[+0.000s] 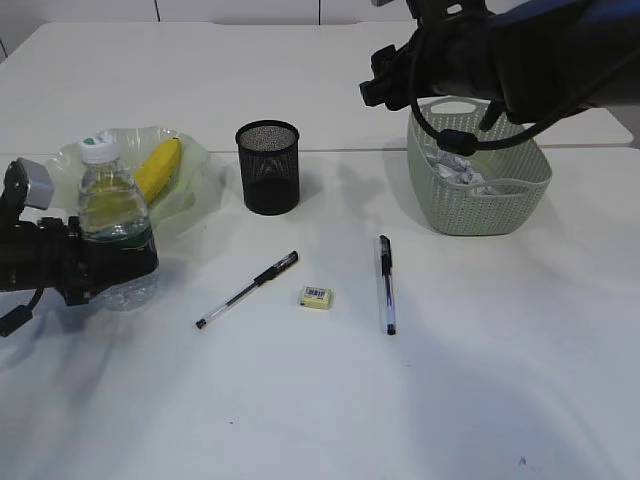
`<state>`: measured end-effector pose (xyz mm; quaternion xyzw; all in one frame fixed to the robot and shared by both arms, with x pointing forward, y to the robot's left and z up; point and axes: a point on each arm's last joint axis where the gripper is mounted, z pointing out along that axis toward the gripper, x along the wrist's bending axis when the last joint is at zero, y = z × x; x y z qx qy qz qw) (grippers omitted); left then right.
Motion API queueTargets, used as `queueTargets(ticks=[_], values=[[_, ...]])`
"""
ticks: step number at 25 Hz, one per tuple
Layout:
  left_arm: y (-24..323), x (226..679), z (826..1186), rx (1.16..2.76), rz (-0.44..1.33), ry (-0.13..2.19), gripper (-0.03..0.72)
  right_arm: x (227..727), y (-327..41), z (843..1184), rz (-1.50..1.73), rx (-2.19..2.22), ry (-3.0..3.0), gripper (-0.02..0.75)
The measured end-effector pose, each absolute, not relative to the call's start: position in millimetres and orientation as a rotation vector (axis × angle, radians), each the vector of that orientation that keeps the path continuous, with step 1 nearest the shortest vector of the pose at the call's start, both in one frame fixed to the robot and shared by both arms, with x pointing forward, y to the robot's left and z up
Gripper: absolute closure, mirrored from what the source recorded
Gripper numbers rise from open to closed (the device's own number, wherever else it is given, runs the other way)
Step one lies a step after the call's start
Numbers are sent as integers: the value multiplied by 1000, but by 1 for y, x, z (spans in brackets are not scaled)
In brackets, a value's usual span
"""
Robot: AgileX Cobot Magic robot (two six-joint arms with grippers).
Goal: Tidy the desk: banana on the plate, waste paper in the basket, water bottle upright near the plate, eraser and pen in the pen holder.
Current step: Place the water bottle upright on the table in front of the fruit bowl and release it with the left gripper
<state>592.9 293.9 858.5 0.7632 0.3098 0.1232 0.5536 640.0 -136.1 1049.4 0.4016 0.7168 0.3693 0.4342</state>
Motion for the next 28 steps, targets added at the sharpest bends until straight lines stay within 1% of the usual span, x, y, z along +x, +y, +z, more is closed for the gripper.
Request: queueTargets(ticks=[9,15,20,28], values=[[293,593,859,1866,401,577,348,640,-136,1050,908,968,1791,205],[292,602,859,1865,433,527,348,640,-136,1050,907,963,1793,205],[283,610,848,1871,409,503,348,640,-136,1050,906,960,1794,206],[280,609,848,1868,400,491,348,640,-135,1050,902,946,1797,206]])
